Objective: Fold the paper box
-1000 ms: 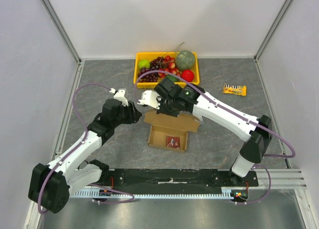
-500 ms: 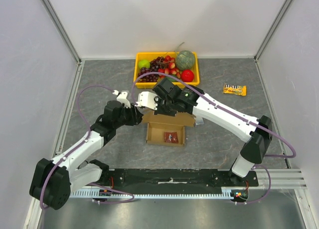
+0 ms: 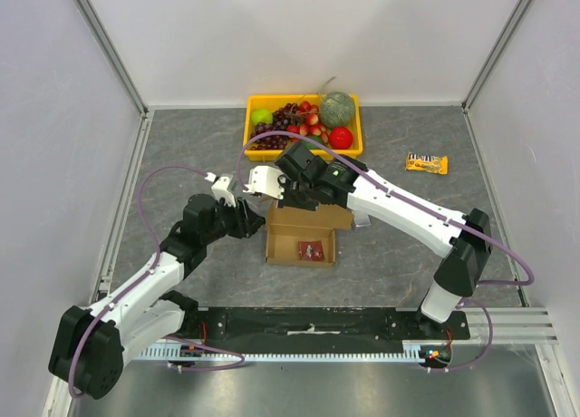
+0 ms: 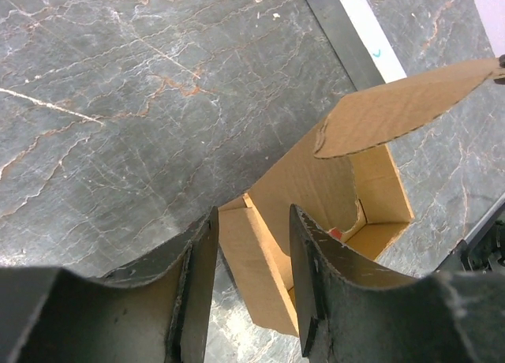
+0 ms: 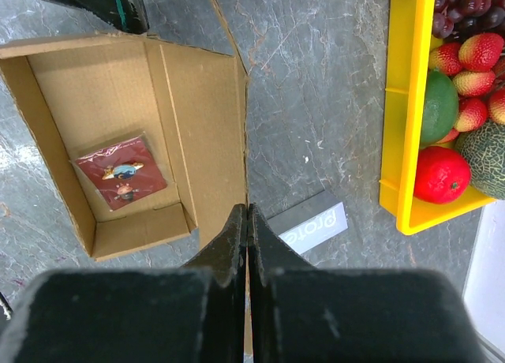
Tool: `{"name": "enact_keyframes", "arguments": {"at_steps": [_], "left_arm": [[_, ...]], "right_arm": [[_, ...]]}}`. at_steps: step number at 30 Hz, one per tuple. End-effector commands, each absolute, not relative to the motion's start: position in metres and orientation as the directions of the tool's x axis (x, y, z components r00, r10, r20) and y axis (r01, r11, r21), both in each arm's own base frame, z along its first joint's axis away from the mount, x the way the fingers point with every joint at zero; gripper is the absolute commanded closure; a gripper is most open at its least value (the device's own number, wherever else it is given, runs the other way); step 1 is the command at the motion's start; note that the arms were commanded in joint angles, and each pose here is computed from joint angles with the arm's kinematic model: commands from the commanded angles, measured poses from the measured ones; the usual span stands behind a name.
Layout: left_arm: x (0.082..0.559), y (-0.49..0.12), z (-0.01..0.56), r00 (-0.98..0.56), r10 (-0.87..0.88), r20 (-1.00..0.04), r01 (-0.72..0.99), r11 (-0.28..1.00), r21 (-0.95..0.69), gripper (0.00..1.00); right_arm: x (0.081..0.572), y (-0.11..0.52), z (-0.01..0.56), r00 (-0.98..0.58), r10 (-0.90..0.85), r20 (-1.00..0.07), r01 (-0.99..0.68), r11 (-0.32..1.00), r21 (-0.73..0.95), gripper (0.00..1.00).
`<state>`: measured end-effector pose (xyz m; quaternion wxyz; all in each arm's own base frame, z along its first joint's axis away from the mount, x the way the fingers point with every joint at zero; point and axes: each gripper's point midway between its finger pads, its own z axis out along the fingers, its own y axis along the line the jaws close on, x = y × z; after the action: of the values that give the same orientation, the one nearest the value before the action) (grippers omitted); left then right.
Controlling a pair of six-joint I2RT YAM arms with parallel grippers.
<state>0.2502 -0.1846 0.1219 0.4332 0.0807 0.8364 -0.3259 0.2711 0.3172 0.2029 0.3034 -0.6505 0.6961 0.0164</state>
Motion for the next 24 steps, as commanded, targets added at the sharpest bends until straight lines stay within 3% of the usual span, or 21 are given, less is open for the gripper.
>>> {"name": "enact_keyframes", "arguments": {"at_steps": [1, 24], "left_arm": [[0.252, -0.196, 0.145, -0.569, -0.185, -0.801, 0.479, 0.717, -0.507, 0.53], [0.257, -0.215, 0.158, -0.551, -0.171, -0.817, 0.563, 0.646, -0.515, 0.55]], "right_arm": [[0.275, 0.328, 0.205, 0.034, -0.88, -0.474, -0.91, 0.169, -0.379, 1.0], [0.27, 0.337, 0.199, 0.012, -0.869, -0.495, -0.926, 0.177, -0.333, 1.0]]}}
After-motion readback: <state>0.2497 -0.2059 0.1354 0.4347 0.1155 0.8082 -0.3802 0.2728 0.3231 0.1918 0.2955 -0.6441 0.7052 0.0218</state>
